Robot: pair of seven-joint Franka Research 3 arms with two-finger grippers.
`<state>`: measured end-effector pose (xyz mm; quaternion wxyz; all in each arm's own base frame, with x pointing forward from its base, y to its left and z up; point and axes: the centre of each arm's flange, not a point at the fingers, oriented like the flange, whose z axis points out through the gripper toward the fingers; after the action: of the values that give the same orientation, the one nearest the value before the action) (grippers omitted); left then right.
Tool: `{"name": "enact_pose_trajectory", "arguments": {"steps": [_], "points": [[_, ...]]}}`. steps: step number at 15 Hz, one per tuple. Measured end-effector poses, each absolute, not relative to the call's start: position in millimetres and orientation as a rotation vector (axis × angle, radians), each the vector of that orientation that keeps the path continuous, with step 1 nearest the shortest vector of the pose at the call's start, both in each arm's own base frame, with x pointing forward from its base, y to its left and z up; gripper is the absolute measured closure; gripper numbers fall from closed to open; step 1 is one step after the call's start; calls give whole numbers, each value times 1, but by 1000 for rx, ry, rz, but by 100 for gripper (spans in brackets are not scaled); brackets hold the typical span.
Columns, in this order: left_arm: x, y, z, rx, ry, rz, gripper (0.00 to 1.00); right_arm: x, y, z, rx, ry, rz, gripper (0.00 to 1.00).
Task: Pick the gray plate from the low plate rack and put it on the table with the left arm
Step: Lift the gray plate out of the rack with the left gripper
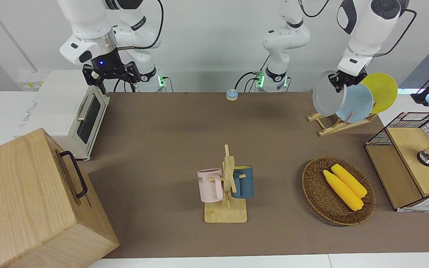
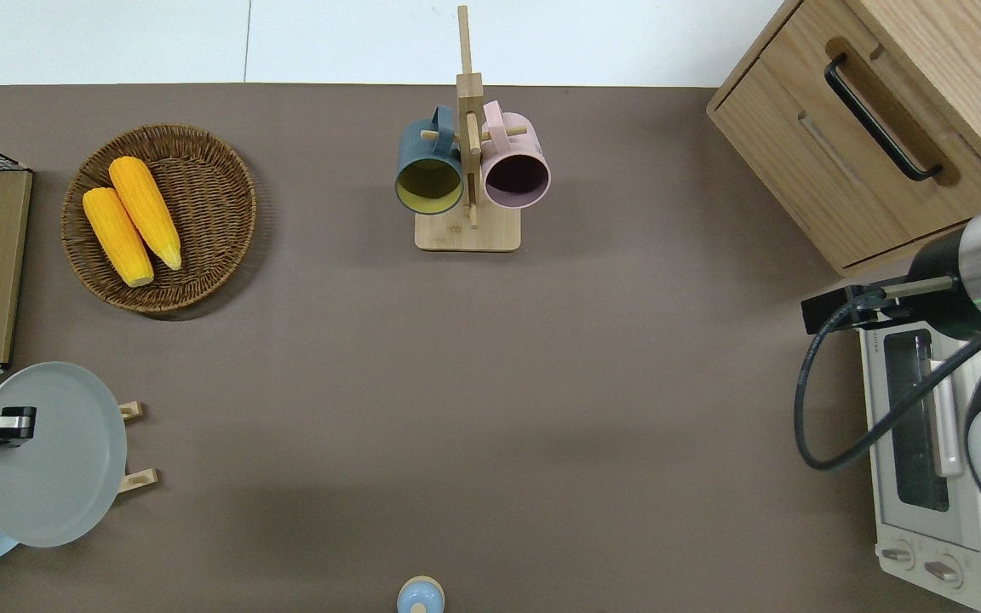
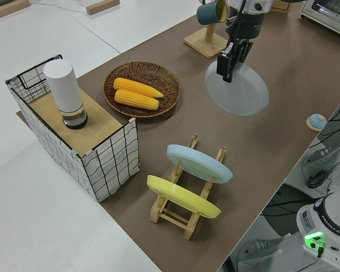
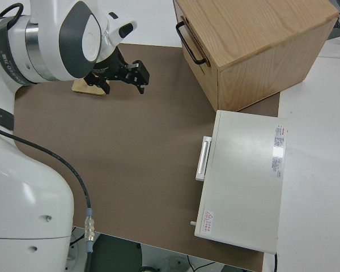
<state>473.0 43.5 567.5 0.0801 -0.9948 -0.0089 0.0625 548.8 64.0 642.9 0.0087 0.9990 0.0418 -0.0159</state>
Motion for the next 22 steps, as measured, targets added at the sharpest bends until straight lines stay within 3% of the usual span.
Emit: {"name": "enact_pose_trajectory", "arguments": {"steps": [15, 22], "points": [[480, 7, 556, -3391, -200, 274, 92, 549, 64, 643, 3121, 131, -50, 1], [490, 15, 515, -3516, -113, 357, 92, 549, 64, 643, 3121, 131, -50, 1]]}}
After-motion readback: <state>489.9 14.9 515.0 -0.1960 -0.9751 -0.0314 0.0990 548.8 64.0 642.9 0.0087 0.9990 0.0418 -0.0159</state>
